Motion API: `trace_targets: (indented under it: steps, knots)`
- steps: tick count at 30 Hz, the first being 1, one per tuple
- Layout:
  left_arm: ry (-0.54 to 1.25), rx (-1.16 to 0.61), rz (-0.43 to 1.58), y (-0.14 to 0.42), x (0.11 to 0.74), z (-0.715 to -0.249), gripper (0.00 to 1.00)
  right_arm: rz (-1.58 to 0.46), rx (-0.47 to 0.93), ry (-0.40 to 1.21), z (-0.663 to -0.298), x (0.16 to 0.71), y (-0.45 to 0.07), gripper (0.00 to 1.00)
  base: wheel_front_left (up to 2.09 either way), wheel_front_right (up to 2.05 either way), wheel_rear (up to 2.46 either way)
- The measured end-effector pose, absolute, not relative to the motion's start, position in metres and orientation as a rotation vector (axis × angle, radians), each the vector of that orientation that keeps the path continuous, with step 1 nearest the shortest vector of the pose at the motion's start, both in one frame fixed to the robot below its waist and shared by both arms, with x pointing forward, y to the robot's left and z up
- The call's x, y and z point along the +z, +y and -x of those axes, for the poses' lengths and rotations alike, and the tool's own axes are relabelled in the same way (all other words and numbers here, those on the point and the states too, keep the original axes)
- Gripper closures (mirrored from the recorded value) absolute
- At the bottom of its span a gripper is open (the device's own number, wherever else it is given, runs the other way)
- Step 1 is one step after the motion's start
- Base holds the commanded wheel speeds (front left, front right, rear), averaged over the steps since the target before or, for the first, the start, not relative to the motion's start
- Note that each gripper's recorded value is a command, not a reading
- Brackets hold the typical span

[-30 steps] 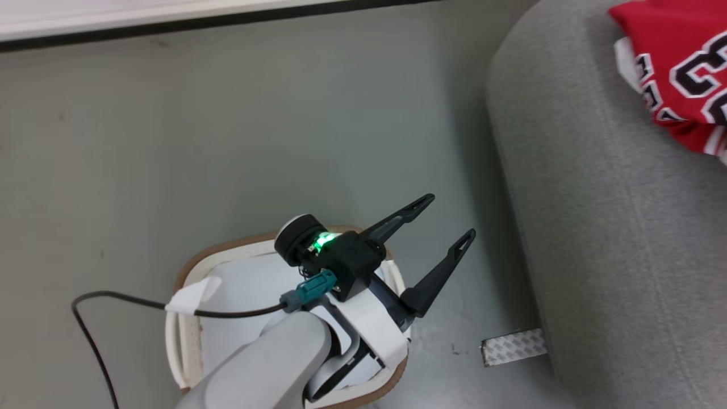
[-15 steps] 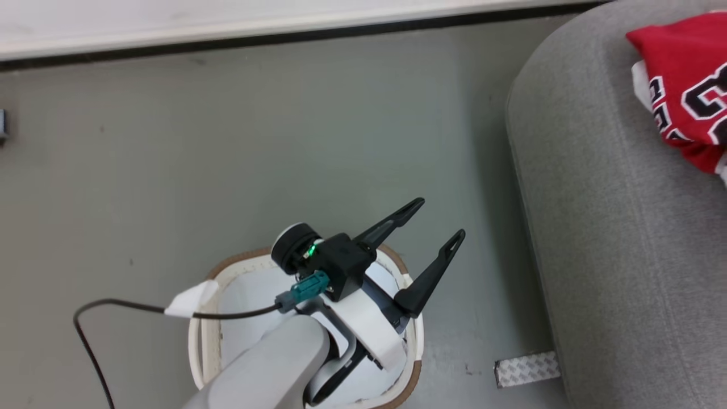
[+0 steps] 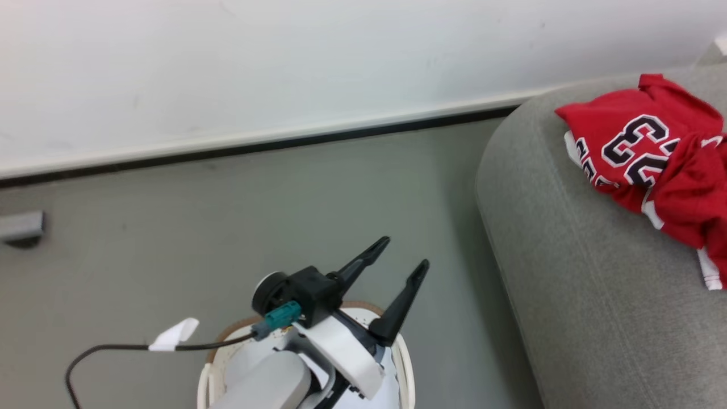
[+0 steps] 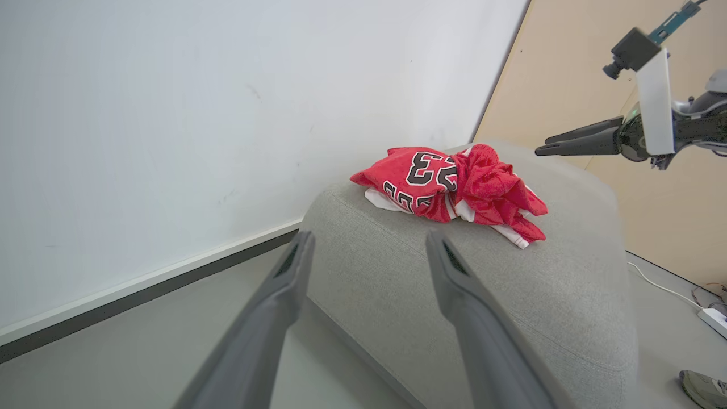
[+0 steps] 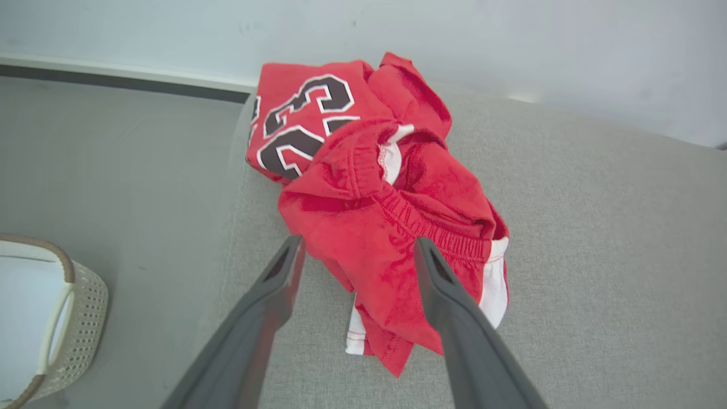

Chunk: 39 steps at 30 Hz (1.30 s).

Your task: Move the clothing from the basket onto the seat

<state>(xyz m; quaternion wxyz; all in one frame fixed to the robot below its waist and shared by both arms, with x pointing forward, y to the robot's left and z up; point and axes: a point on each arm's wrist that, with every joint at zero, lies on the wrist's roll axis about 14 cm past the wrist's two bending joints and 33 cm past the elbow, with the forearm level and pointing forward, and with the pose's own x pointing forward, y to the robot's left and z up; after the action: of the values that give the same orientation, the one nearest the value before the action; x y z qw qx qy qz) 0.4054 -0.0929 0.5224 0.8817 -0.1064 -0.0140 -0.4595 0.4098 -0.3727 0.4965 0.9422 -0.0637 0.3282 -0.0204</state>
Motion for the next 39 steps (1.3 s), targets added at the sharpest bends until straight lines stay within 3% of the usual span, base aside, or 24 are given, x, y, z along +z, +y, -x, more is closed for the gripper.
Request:
trace_targets:
  steps: [1,3,12,17,25,39]
  knots:
    - [-0.063,-0.889,0.210,-0.076,0.538,-0.404,0.00,0.102,0.033,0.471,-0.414,0.541,-0.347,0.00,0.00,0.00,0.00]
    - [-0.089,-0.833,0.204,-0.062,0.548,-0.408,0.00,0.088,0.065,0.378,-0.414,0.561,-0.334,0.00,0.00,0.00,0.00]
    - [-0.221,-0.481,0.232,0.038,0.593,-0.425,0.00,0.013,0.230,0.071,-0.417,0.601,-0.257,0.00,0.00,0.00,0.00]
    - [-0.254,-0.318,0.210,0.091,0.593,-0.419,0.00,-0.149,0.209,-0.061,-0.415,0.595,-0.235,0.00,0.00,0.00,0.00]
    - [-0.181,-0.195,0.182,0.128,0.557,-0.401,0.00,-0.275,0.188,-0.075,-0.393,0.541,-0.194,0.00,0.00,0.00,0.00]
    - [-0.083,-0.044,0.190,0.164,0.512,-0.373,0.00,-0.281,0.156,-0.138,-0.382,0.533,-0.164,0.00,0.00,0.00,0.00]
